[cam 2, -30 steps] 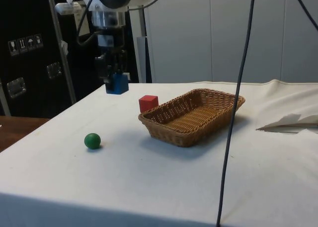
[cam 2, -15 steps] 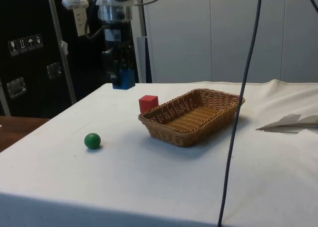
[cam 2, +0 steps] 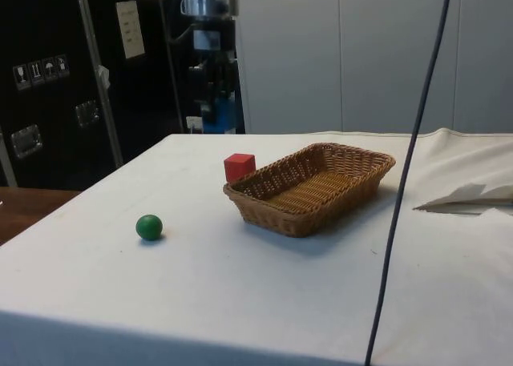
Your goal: Place all non-red objects into the basket.
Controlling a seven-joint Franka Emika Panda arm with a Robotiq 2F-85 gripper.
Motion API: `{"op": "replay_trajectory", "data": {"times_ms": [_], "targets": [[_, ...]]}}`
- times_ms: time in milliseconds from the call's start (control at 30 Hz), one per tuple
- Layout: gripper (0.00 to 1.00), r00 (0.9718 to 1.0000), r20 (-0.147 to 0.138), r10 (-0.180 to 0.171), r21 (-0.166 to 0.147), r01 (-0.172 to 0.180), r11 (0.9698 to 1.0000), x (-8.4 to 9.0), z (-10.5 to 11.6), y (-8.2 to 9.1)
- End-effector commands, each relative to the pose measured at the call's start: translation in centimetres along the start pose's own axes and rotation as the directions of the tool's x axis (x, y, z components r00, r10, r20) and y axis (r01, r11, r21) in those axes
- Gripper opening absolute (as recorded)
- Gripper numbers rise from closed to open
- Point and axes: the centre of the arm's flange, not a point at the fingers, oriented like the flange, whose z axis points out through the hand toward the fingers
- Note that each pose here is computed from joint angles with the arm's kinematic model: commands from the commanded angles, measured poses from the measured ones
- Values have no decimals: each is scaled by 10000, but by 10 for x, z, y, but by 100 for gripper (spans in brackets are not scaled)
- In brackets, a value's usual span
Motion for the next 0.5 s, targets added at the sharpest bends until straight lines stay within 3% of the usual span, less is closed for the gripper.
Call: {"op": "replay_trajectory", "data": {"times_ms": [0,133,167,200,400,467], "targets": [[5,9999,-127,-39,-1,39,10000,-6,-4,2],[5,9998,-163,-61,39,62,10000,-17,-8,6],[5,10000,-54,-41,49,42,10000,-14,-6,5],[5,9998,-164,-84,47,85,10000,-20,-8,8],[5,9997,-160,-156,90,158,9998,-38,-12,15],[5,9999,-37,-159,133,159,9998,-38,-10,14]]}}
